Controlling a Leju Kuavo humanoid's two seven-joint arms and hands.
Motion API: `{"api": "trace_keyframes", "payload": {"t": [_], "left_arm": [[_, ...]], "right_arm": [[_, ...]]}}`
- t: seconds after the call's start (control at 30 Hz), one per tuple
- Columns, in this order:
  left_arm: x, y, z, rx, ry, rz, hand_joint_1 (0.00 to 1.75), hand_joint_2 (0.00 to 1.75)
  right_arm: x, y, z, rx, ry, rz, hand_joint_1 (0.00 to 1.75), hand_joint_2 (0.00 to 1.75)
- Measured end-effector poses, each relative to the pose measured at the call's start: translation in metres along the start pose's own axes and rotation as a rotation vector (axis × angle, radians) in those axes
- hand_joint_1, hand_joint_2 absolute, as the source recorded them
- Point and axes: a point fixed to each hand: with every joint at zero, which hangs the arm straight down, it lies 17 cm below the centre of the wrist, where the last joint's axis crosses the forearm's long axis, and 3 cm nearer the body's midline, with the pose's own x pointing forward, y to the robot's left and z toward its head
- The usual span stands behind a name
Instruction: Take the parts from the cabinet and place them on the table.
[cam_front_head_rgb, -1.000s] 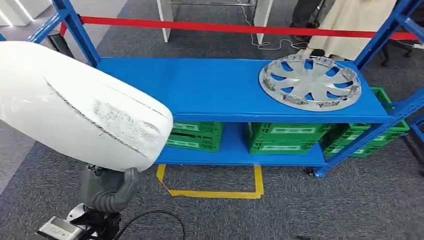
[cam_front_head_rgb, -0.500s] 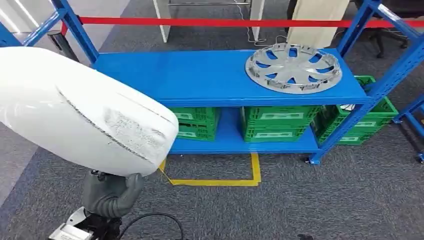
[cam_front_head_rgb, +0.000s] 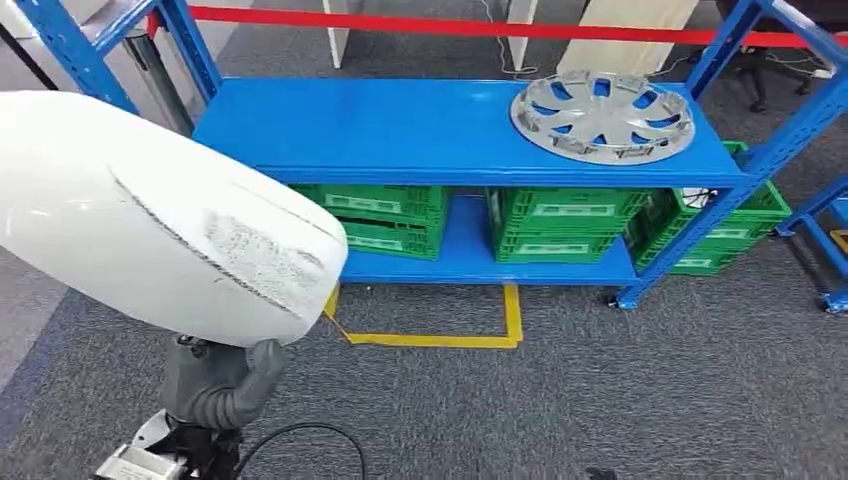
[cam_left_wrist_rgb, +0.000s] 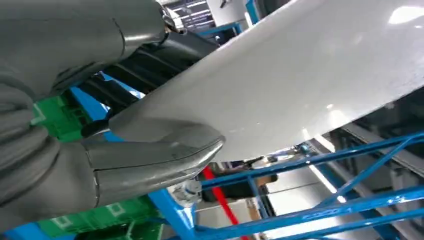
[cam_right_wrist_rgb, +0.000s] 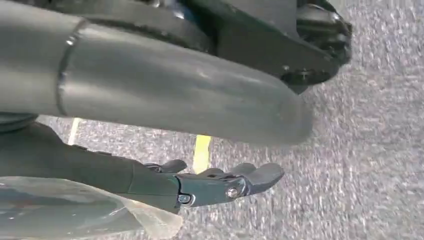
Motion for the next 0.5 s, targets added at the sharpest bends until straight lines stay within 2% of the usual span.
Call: {"api": "trace_keyframes", "payload": {"t": [0.27,0.5], "left_arm": [[-0.0027,-0.0014,0.0021,-0.012,0.007,0.002,1.75,1.75],[-0.0037,-0.0034,0.0035,-0.021,0.011,0.007,1.75,1.75]], "right_arm": [[0.004,0.001,0.0,0.006,-0.014,0.014,0.0,0.0],[-0.0022,0.0011,0.0001,0.004,0.018,-0.005,0.0,0.0]]}}
